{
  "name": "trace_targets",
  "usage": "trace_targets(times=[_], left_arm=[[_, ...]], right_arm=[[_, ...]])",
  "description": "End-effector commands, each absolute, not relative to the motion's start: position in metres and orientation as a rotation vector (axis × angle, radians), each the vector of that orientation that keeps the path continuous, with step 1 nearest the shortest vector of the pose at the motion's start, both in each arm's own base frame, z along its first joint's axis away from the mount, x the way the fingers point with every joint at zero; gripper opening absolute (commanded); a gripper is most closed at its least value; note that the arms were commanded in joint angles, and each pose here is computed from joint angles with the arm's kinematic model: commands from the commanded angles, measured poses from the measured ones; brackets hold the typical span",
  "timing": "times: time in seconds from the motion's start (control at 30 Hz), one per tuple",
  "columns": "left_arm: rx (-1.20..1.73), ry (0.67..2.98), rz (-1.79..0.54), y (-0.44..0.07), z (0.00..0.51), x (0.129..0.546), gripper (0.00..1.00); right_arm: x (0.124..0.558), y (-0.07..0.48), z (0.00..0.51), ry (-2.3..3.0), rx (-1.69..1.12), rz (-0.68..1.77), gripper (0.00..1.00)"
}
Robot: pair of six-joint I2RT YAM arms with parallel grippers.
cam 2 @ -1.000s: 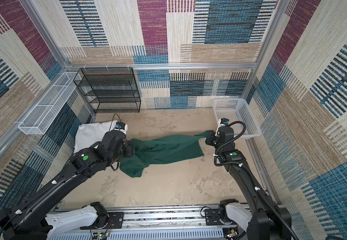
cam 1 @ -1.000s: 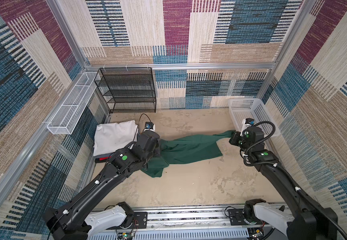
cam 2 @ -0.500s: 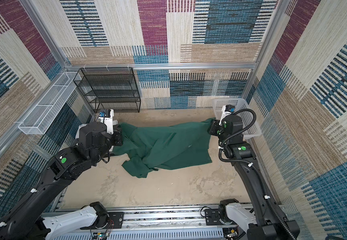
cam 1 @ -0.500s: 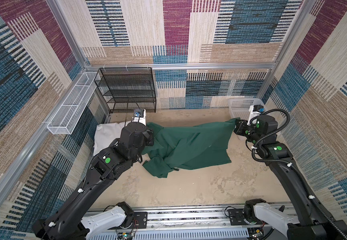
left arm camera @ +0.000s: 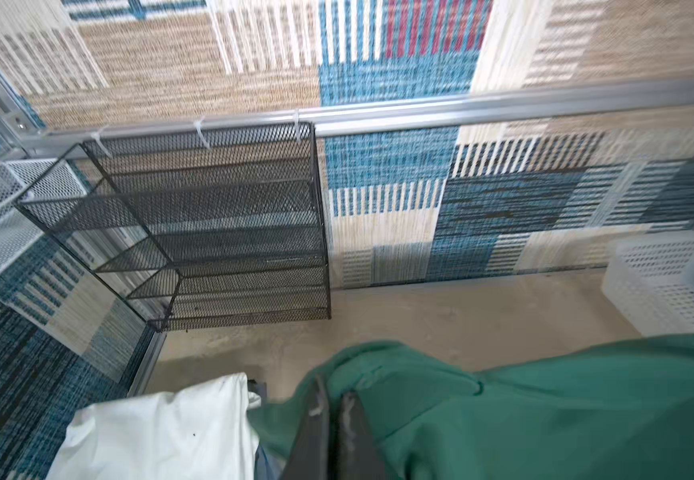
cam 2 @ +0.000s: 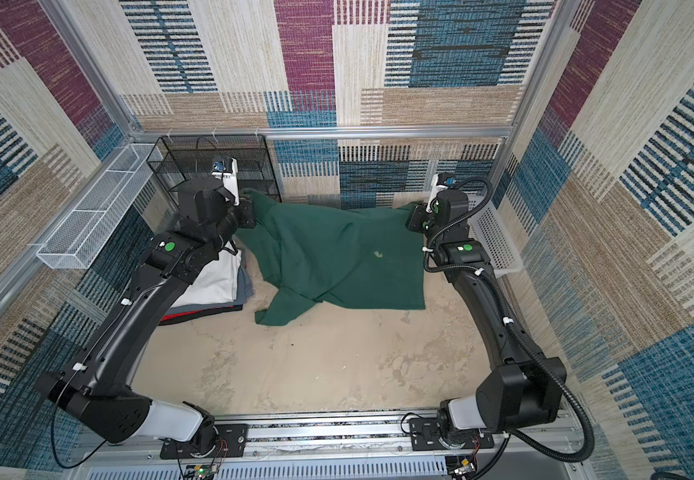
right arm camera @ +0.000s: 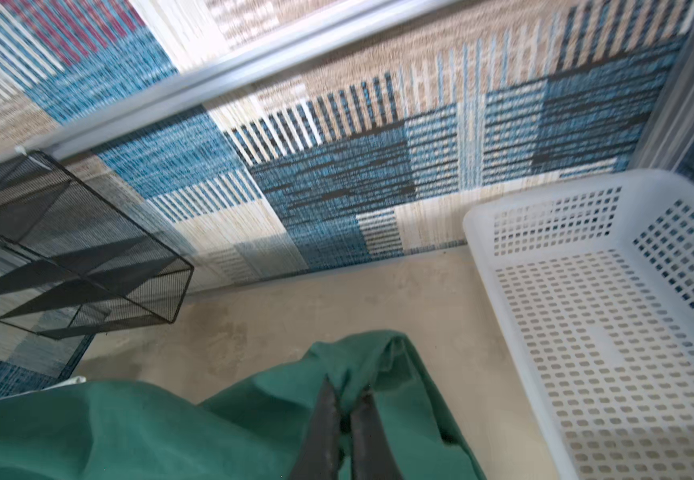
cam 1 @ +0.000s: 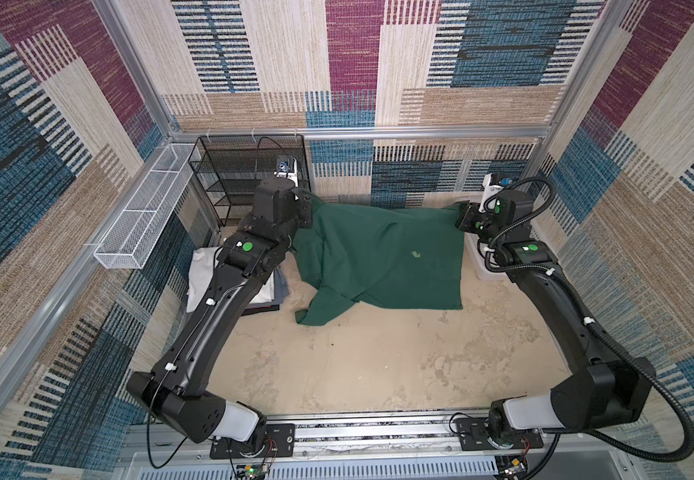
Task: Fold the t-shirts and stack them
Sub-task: 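Lift the green t-shirt high with both grippers, stretching it between them, then swing the t-shirt forward and lay it flat on the table with both grippers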
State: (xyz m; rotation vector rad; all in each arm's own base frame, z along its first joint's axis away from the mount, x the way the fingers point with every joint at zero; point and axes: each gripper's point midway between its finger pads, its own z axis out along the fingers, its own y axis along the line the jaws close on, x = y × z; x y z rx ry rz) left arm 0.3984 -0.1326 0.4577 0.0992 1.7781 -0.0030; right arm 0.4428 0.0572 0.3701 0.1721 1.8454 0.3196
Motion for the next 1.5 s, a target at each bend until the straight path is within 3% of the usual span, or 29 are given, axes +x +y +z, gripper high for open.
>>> trace_targets(times=[0.0, 0.17, 0.33, 0.67, 0.83, 1.0, 1.47], left_arm=[[0.164, 1.578, 0.027, -0.14, 0.506, 0.346, 0.0], [0.289, 1.517, -0.069, -0.154, 0.505, 0.275, 0.0], [0.311, 1.446, -0.064, -0.151, 0.518, 0.231, 0.0], [0.353, 1.168, 0.172, -0.183, 0.65, 0.196, 0.0], [0.439, 1.113, 0.133, -0.211, 0.671, 0.194, 0.0], [0.416, 1.182, 0.17, -0.207, 0.637, 0.218, 0.0], [0.418, 1.682, 0.145, -0.19, 0.421, 0.377, 0.0]], right_arm=[[0.412, 0.036, 0.405, 1.73, 0.225, 0.241, 0.0], [0.349, 0.029, 0.432, 1.694, 0.234, 0.253, 0.0], [0.294, 0.028, 0.452, 1.658, 0.233, 0.308, 0.0], [0.264, 0.041, 0.48, 1.612, 0.177, 0.418, 0.0], [0.274, 0.041, 0.47, 1.64, 0.182, 0.406, 0.0], [0.295, 0.051, 0.417, 1.74, 0.202, 0.456, 0.0], [0.364, 0.058, 0.279, 1.963, 0.29, 0.433, 0.0]])
